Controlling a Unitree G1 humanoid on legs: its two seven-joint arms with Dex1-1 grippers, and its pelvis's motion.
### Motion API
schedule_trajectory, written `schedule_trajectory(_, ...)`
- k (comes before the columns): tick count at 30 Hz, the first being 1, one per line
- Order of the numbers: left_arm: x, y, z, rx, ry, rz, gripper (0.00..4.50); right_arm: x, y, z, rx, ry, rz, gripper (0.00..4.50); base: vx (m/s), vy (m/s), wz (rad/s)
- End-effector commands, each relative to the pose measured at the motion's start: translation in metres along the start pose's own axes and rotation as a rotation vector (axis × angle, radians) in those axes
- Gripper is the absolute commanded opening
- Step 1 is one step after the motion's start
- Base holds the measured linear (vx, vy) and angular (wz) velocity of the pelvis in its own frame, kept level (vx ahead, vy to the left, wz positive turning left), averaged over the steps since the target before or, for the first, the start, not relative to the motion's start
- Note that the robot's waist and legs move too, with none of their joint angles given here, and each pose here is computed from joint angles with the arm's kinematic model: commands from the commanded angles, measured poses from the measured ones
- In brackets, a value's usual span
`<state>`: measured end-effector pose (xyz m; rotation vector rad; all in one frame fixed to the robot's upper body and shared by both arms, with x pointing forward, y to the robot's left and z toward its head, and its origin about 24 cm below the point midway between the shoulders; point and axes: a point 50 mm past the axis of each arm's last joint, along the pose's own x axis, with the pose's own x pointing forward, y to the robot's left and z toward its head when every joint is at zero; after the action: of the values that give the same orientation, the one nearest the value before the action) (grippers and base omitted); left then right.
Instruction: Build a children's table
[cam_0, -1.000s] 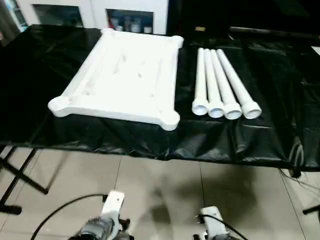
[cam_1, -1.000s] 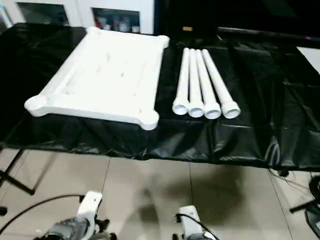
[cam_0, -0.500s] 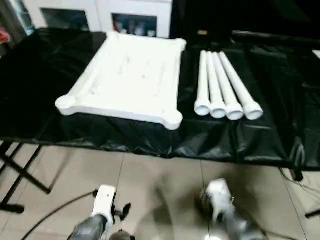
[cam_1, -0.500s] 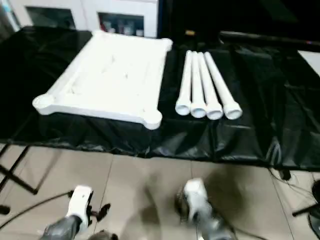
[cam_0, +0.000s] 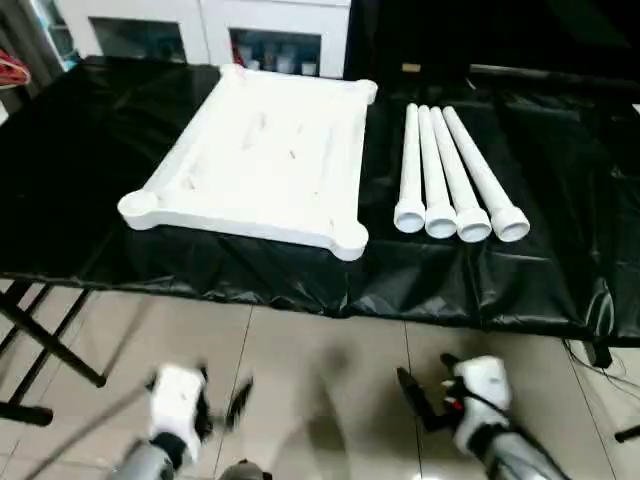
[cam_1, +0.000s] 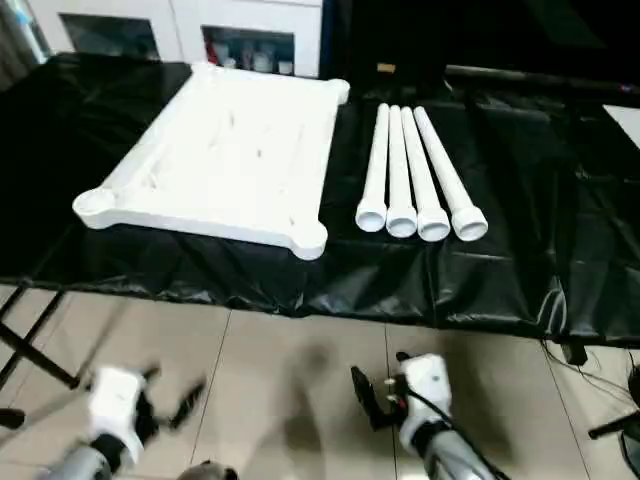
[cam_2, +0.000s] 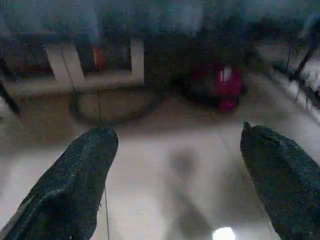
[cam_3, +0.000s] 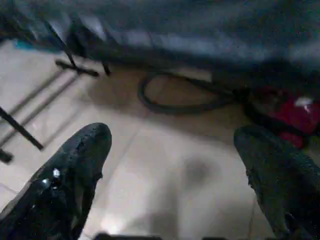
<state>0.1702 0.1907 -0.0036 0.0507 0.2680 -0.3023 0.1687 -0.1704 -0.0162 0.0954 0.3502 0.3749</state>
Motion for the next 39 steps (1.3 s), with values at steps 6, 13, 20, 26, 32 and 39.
schedule_trajectory(6,0.015,0.019,0.065,0.109,-0.167,0.158,4.47,0.009,-0.004,0.07,-0.014,-0.238,-0.13,4.41,0.0,0.0,0.0)
schedule_trajectory(13,0.055,0.016,0.104,0.088,-0.232,0.127,4.47,0.04,-0.018,0.098,0.082,-0.238,-0.168,4.41,0.0,0.0,0.0)
schedule_trajectory(20,0.081,0.003,0.114,0.122,-0.209,0.083,4.47,0.06,-0.013,0.113,0.012,-0.232,-0.154,4.41,0.016,0.002,0.0)
schedule_trajectory(26,0.078,0.006,0.119,0.121,-0.217,0.101,4.47,0.065,0.011,0.113,-0.013,-0.226,-0.041,4.41,0.138,0.029,0.34)
schedule_trajectory(32,0.076,0.004,0.111,0.11,-0.19,0.113,4.47,0.066,0.018,0.108,0.018,-0.218,-0.006,4.41,0.237,-0.088,0.37)
schedule_trajectory(39,0.078,0.008,0.113,0.106,-0.193,0.125,4.47,0.069,0.004,0.106,0.037,-0.184,-0.137,4.41,0.142,-0.057,0.16)
